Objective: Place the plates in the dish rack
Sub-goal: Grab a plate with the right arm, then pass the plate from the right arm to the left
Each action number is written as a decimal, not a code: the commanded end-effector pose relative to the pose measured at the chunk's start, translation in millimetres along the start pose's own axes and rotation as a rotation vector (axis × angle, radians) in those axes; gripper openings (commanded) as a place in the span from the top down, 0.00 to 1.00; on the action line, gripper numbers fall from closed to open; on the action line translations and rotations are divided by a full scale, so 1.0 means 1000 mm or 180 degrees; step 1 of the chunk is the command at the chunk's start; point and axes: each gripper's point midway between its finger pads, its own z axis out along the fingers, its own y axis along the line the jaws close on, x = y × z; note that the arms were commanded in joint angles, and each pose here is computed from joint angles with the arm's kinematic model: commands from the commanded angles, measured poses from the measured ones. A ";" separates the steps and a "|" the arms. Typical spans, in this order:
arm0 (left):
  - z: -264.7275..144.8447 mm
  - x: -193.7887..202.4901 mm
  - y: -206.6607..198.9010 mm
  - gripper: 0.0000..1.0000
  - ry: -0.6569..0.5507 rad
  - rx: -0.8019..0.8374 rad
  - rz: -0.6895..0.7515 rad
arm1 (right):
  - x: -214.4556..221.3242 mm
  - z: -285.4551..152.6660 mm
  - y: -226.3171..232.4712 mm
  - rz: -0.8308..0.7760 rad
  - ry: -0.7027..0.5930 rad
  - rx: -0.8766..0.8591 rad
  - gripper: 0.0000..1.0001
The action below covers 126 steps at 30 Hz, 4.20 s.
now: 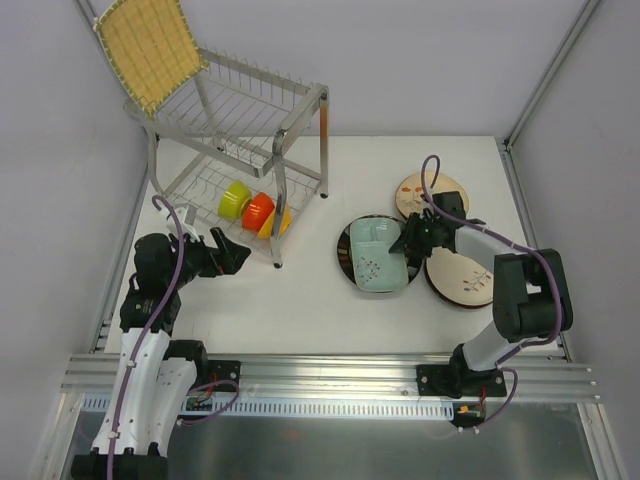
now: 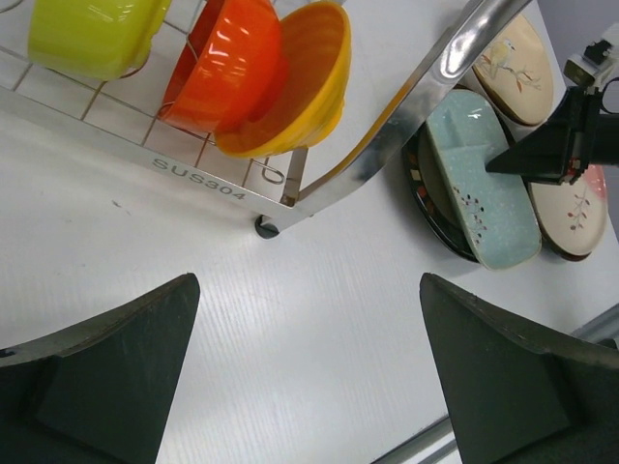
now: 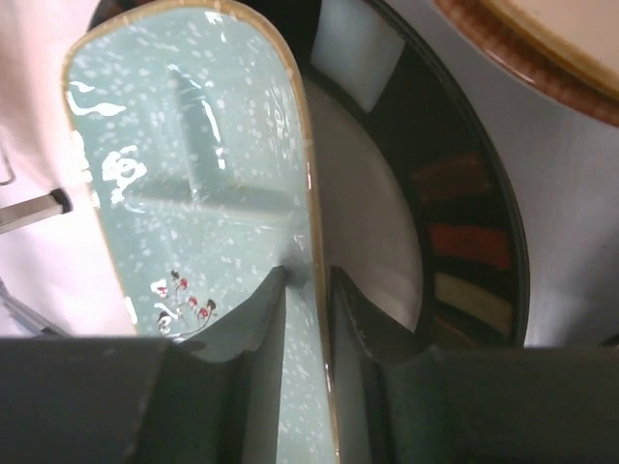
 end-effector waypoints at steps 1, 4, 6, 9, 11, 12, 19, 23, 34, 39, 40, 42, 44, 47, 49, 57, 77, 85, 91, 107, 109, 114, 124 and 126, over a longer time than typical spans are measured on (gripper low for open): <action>-0.001 -0.003 -0.022 0.01 -0.0022 0.0358 -0.0011 | -0.001 0.001 0.007 -0.0040 -0.0064 -0.0104 0.78; -0.004 0.000 -0.027 0.01 -0.0022 0.0436 -0.0124 | -0.006 -0.006 0.017 -0.0061 -0.0122 -0.0229 0.87; -0.007 0.002 -0.032 0.01 -0.0014 0.0495 -0.0234 | -0.009 -0.012 0.022 -0.0065 -0.0189 -0.0281 0.94; -0.011 0.001 -0.041 0.01 -0.0007 0.0597 -0.0368 | -0.015 -0.019 0.031 -0.0055 -0.0285 -0.0382 0.99; -0.015 0.002 -0.050 0.01 0.0009 0.0684 -0.0398 | -0.017 -0.022 0.037 -0.0050 -0.0317 -0.0458 0.99; -0.015 0.002 -0.052 0.01 0.0013 0.0705 -0.0413 | -0.018 -0.024 0.039 -0.0016 -0.0342 -0.0484 0.99; -0.016 -0.008 -0.070 0.01 -0.0015 0.0740 -0.0539 | -0.029 -0.046 0.059 0.0049 -0.0588 -0.0710 0.99; -0.007 -0.011 -0.084 0.01 -0.0002 0.0738 -0.0579 | -0.037 -0.064 0.072 0.0085 -0.0744 -0.0844 0.99; 0.014 -0.022 -0.141 0.01 -0.0152 0.0764 -0.0539 | -0.062 -0.121 0.103 0.0336 -0.1440 -0.1179 1.00; 0.024 -0.024 -0.167 0.01 -0.0193 0.0735 -0.0562 | -0.067 -0.148 0.111 0.0680 -0.1798 -0.1427 1.00; 0.025 -0.023 -0.174 0.01 -0.0214 0.0734 -0.0538 | -0.069 -0.154 0.112 0.0817 -0.1878 -0.1483 0.99; 0.029 -0.020 -0.187 0.01 -0.0224 0.0739 -0.0496 | -0.070 -0.166 0.112 0.0986 -0.2039 -0.1564 0.99; 0.035 -0.026 -0.204 0.01 -0.0314 0.0816 -0.0469 | -0.070 -0.181 0.115 0.1045 -0.2194 -0.1665 0.99; 0.045 -0.021 -0.226 0.01 -0.0306 0.0916 -0.0388 | -0.069 -0.196 0.115 0.1208 -0.2373 -0.1747 0.99; 0.055 -0.016 -0.238 0.01 -0.0274 0.0947 -0.0314 | -0.068 -0.201 0.113 0.1362 -0.2424 -0.1799 0.99; 0.081 -0.018 -0.278 0.02 -0.0459 0.1155 -0.0345 | -0.065 -0.228 0.116 0.1711 -0.2596 -0.2097 0.99; 0.120 -0.005 -0.316 0.28 -0.0589 0.1011 -0.0610 | -0.065 -0.237 0.114 0.1988 -0.2665 -0.2258 0.99; 0.129 0.004 -0.322 0.39 -0.0481 0.0986 -0.0669 | -0.064 -0.238 0.117 0.1932 -0.2664 -0.2272 0.99; 0.133 0.008 -0.323 0.47 -0.0448 0.0973 -0.0714 | -0.064 -0.236 0.117 0.1962 -0.2640 -0.2283 0.99; 0.145 0.013 -0.322 0.69 -0.0464 0.0866 -0.0702 | -0.061 -0.233 0.119 0.1917 -0.2568 -0.2287 0.99; 0.146 0.012 -0.319 0.79 -0.0502 0.0825 -0.0691 | -0.059 -0.231 0.120 0.1902 -0.2528 -0.2288 0.99; 0.145 0.003 -0.313 0.99 -0.0633 0.0729 -0.0637 | -0.052 -0.225 0.121 0.1877 -0.2414 -0.2304 0.90; 0.133 -0.026 -0.306 1.00 -0.1061 0.0740 -0.0337 | -0.031 -0.202 0.112 0.1783 -0.2178 -0.2232 0.66; 0.131 -0.030 -0.303 1.00 -0.1115 0.0745 -0.0266 | -0.029 -0.198 0.109 0.1789 -0.2156 -0.2199 0.64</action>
